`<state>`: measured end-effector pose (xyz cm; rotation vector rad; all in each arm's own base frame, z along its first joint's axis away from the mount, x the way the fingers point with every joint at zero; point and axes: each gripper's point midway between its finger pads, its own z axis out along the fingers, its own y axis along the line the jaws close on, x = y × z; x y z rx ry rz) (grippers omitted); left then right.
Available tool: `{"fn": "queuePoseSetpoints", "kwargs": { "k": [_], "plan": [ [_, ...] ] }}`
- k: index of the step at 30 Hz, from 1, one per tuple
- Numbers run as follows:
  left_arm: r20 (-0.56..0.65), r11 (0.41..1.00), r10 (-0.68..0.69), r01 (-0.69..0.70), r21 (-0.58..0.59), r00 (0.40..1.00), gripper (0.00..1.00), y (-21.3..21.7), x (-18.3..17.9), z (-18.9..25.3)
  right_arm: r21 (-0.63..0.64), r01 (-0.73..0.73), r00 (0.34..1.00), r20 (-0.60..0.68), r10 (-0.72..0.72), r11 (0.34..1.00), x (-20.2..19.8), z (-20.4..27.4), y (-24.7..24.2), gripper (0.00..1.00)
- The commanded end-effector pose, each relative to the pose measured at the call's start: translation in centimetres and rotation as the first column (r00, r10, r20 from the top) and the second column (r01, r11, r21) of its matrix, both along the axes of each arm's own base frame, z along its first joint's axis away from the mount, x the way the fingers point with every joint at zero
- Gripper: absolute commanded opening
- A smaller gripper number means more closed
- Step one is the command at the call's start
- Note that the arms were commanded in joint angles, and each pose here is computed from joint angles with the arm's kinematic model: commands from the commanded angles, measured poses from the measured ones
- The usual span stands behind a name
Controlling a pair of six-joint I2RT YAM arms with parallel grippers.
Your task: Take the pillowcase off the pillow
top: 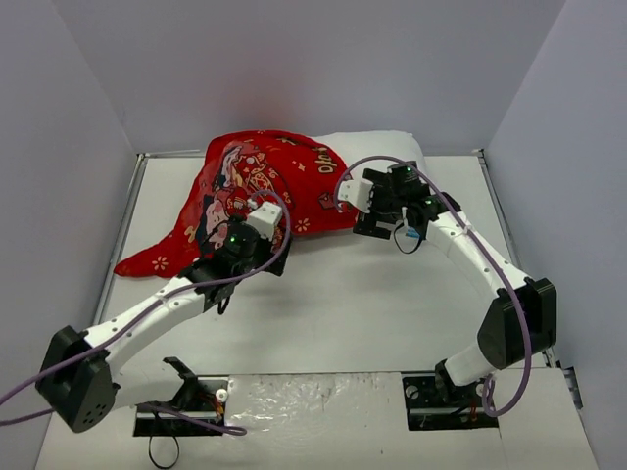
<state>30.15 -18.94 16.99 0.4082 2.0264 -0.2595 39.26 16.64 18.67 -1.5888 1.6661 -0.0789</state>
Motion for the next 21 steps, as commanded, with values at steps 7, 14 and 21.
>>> {"fn": "queuePoseSetpoints", "kwargs": {
  "k": [7,14,21],
  "plan": [
    [0.141,0.725,-0.528,0.358,0.589,0.838,0.94,-9.4,4.0,-0.7,0.068,-0.065,0.994,0.090,0.059,0.996,1.8,3.5,-2.8,1.00],
    [0.148,0.608,-0.450,0.181,0.773,0.881,0.79,-8.6,8.1,-3.6,0.124,-0.024,0.999,0.047,0.018,0.992,0.8,3.2,-3.7,1.00],
    [0.262,0.566,-0.273,-0.065,0.822,0.926,0.27,-7.1,11.5,-3.5,0.118,-0.046,0.999,0.022,0.043,0.992,-0.2,2.6,-3.9,1.00]
  ]
}}
